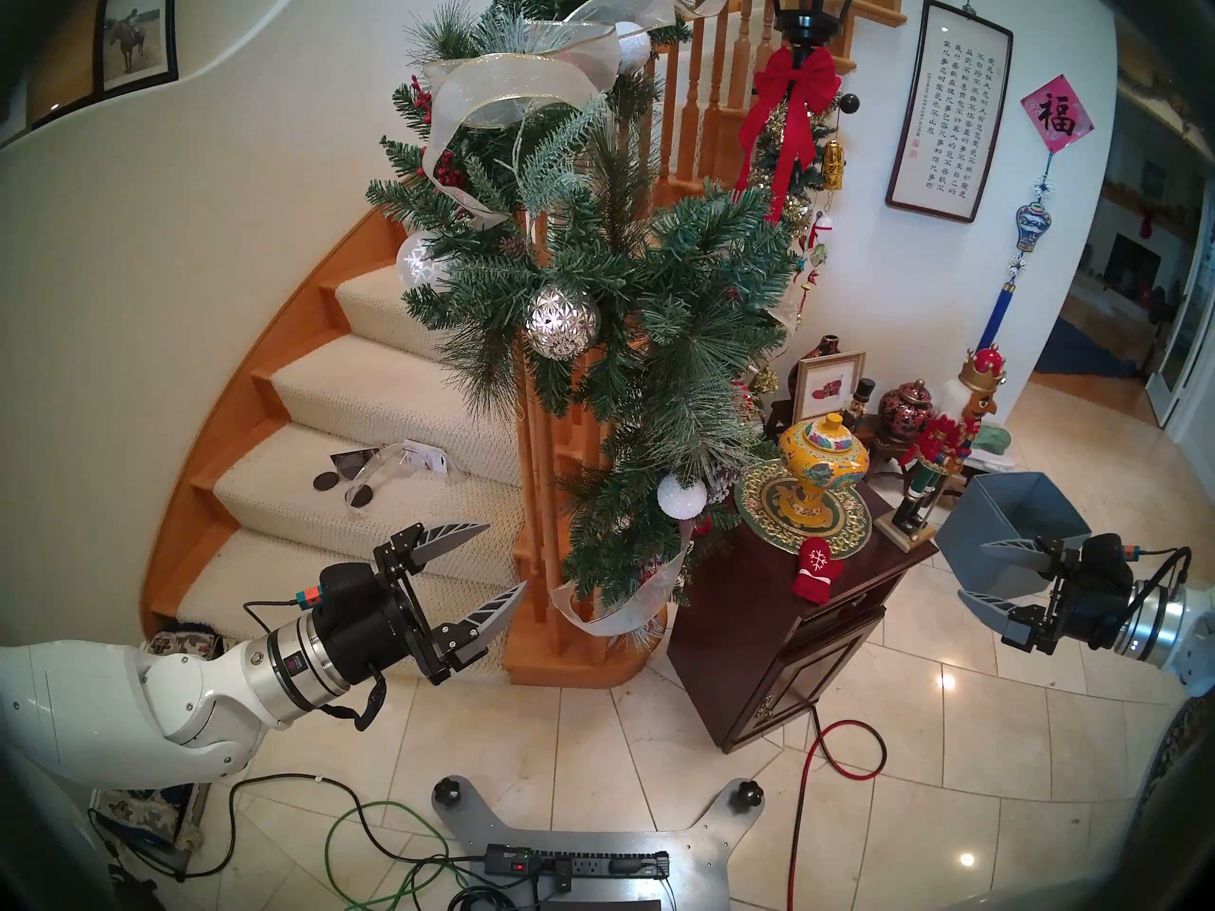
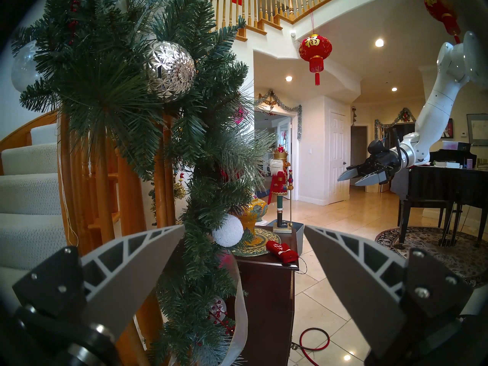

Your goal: Hang the ornament onto the Christmas-tree-style decoration

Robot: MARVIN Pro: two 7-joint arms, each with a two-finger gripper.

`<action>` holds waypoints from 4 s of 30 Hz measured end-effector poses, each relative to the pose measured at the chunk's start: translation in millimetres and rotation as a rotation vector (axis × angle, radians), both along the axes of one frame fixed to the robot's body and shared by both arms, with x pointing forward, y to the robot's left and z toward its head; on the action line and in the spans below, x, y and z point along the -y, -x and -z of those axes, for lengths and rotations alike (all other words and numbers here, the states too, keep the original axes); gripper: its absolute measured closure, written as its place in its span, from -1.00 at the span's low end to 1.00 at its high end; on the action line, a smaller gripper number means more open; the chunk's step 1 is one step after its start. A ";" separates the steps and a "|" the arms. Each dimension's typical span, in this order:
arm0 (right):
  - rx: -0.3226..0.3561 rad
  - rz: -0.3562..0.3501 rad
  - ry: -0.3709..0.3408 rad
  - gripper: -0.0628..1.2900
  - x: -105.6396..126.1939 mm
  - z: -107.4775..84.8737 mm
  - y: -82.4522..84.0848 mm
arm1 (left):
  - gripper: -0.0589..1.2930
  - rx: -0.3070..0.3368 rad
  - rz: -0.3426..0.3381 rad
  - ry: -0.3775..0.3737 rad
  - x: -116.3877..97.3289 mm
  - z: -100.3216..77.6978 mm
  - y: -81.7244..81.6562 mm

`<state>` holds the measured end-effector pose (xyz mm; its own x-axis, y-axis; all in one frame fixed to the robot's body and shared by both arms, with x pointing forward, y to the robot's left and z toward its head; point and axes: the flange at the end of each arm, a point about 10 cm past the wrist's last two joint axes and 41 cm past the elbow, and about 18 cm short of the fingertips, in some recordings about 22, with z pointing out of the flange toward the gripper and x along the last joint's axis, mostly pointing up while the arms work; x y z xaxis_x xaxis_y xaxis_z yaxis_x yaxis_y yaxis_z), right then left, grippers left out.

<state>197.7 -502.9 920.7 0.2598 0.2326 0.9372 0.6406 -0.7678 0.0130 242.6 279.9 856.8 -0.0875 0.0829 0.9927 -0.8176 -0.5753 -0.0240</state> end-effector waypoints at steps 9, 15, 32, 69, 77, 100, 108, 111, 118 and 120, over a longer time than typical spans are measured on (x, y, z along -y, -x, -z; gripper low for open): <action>-0.022 0.002 -0.008 -0.94 -4.3 17.1 -7.6 | -0.91 0.000 0.000 0.000 0.0 0.0 0.0; -0.041 0.002 -0.016 -0.94 -7.7 30.0 -13.1 | -0.91 0.000 0.000 0.000 0.0 0.0 0.0; -0.092 0.003 -0.032 -0.94 -18.6 57.9 -22.0 | -0.91 0.000 0.000 0.000 0.0 0.0 0.0; -0.183 -0.038 -0.002 -0.94 -40.9 89.1 -26.9 | -0.91 0.000 0.000 0.000 0.0 0.1 0.0; -0.162 -0.095 0.082 -0.94 -52.5 97.0 -28.6 | -0.91 0.000 0.000 0.000 0.0 0.1 0.0; -0.007 -0.219 0.368 -0.94 -67.3 120.0 -12.9 | -0.91 0.000 0.000 0.000 0.0 0.1 0.0; 0.025 -0.216 0.403 -0.94 -69.7 120.7 -13.5 | -0.91 0.000 0.000 0.000 0.0 0.1 0.0; 0.029 -0.214 0.415 -0.94 -70.6 120.6 -14.8 | -0.91 0.000 0.000 0.000 0.0 0.1 0.0; 0.046 -0.230 0.465 -0.94 -73.9 119.6 -19.6 | -0.91 0.000 0.000 0.000 0.0 0.1 0.0; 0.050 -0.236 0.476 -0.94 -74.5 119.4 -20.4 | -0.91 0.000 0.000 0.000 0.0 0.1 0.0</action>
<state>218.2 -428.3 801.3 0.1062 0.6818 0.7238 0.7849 -0.5043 0.3599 242.5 279.9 856.7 -0.0872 0.0828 0.9927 -0.8174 -0.5756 -0.0237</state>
